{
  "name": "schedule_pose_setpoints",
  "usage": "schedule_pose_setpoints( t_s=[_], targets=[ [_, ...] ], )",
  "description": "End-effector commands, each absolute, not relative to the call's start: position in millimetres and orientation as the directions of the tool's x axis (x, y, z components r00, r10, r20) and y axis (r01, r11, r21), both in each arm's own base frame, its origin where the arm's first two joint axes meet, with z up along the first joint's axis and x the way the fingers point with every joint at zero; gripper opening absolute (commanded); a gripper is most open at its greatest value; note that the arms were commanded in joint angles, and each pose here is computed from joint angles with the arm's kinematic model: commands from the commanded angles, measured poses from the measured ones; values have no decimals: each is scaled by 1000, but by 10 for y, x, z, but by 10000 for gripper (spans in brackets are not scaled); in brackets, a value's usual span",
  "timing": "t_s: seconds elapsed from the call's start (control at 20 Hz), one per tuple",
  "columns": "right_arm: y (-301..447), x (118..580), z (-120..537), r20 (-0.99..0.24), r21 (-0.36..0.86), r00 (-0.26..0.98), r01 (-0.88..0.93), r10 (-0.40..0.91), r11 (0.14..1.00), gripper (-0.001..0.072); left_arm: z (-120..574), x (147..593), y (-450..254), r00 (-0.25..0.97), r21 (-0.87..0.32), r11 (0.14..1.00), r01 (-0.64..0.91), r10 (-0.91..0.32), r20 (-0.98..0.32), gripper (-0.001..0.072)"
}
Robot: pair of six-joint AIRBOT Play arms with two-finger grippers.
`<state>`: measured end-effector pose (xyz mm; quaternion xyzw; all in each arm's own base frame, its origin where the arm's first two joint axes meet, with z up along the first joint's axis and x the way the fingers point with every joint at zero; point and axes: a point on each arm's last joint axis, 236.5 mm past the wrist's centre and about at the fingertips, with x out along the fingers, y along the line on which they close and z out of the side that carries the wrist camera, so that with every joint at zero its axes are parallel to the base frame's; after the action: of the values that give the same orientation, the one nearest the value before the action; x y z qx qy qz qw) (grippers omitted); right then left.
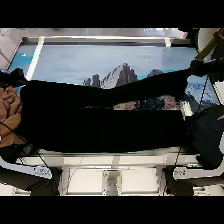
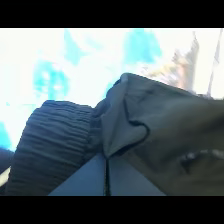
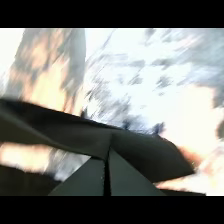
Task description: Fold the clothes and pants, and hang the long-sleeved shirts on hangers.
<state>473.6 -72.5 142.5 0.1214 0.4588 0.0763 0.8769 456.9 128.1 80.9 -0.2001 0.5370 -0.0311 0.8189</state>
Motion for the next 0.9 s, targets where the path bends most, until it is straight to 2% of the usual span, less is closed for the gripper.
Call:
schedule_pose_setpoints(
  t_s=[0.0, 0.05, 0.15, 0.3, 0.5, 0.7, 0.85],
  targets=[
    [-1178, 5045, 1647, -715, 219, 696, 132, 67, 967, 8, 711, 4451, 1797, 382, -199, 906, -373, -46, -923, 9],
    [-1217, 5130, 1607, -704, 238, 708, 156, 60, 959, 8, 663, 4396, 1925, 354, -150, 900, -409, 5, -935, 10],
    [-1227, 5214, 1322, -736, 260, 673, 175, 78, 950, 8, 588, 4390, 1985, 336, -131, 895, -427, 22, -942, 10],
    [-1212, 5160, 609, -842, 273, 523, 199, 134, 941, 8, 435, 4521, 1926, 336, -138, 899, -416, 12, -942, 10],
    [-1074, 5109, -77, -905, 270, 381, 165, 191, 949, 8, 76, 4639, 1676, 272, -139, 917, -373, -35, -962, 10],
    [-795, 4415, -757, -966, 243, 115, 101, 231, 965, 8, -171, 4677, 1548, 225, -140, 924, -355, -61, -972, 10],
    [-796, 4037, -972, -971, 240, 42, 131, 237, 962, 9, -177, 4673, 1557, 223, -137, 924, -356, -58, -973, 10]
  ],
)
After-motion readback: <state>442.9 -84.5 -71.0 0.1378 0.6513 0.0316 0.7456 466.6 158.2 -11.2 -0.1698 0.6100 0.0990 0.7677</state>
